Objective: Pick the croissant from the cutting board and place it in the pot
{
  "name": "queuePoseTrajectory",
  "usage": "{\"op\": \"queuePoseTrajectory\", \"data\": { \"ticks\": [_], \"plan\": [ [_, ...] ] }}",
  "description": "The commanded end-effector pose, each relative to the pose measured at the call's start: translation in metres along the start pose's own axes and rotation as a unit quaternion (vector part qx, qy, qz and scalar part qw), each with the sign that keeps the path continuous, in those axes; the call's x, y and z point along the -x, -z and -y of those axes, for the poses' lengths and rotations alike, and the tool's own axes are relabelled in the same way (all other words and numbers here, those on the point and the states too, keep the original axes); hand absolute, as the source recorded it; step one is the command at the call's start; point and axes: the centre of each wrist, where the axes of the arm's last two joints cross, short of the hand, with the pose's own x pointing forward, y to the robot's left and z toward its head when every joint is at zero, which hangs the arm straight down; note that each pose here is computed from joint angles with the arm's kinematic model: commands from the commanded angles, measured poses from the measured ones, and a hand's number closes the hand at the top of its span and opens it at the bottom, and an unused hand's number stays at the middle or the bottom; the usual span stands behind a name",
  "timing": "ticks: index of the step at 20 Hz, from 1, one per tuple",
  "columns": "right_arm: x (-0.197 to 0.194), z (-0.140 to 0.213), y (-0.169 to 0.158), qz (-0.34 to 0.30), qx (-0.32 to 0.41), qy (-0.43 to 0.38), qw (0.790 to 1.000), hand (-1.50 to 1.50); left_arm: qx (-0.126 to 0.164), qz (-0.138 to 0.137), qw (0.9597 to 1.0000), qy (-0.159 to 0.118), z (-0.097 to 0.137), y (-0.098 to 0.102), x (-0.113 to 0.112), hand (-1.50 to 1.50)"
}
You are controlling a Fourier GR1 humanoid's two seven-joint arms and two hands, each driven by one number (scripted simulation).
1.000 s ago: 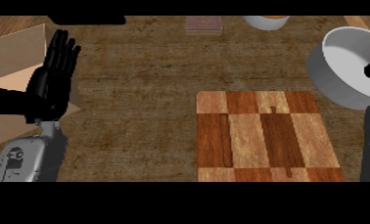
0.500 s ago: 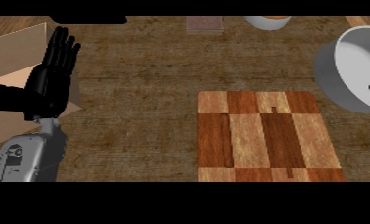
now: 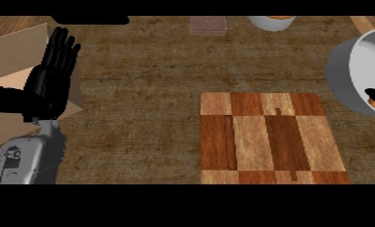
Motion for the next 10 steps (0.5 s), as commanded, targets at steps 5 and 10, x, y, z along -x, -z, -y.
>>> {"op": "queuePoseTrajectory", "data": {
  "ticks": [5, 10],
  "plan": [
    [-0.014, 0.017, -0.007, 0.007, 0.069, 0.156, 0.985, -1.50, 0.001, -0.010, 0.9999, -0.005, -0.008, -0.011, 0.007, 0.00],
    [0.009, 0.033, -0.006, -0.020, 0.103, 0.238, 0.966, -1.50, -0.005, -0.005, 1.0000, 0.001, 0.014, -0.002, -0.006, 0.00]
  ]
}}
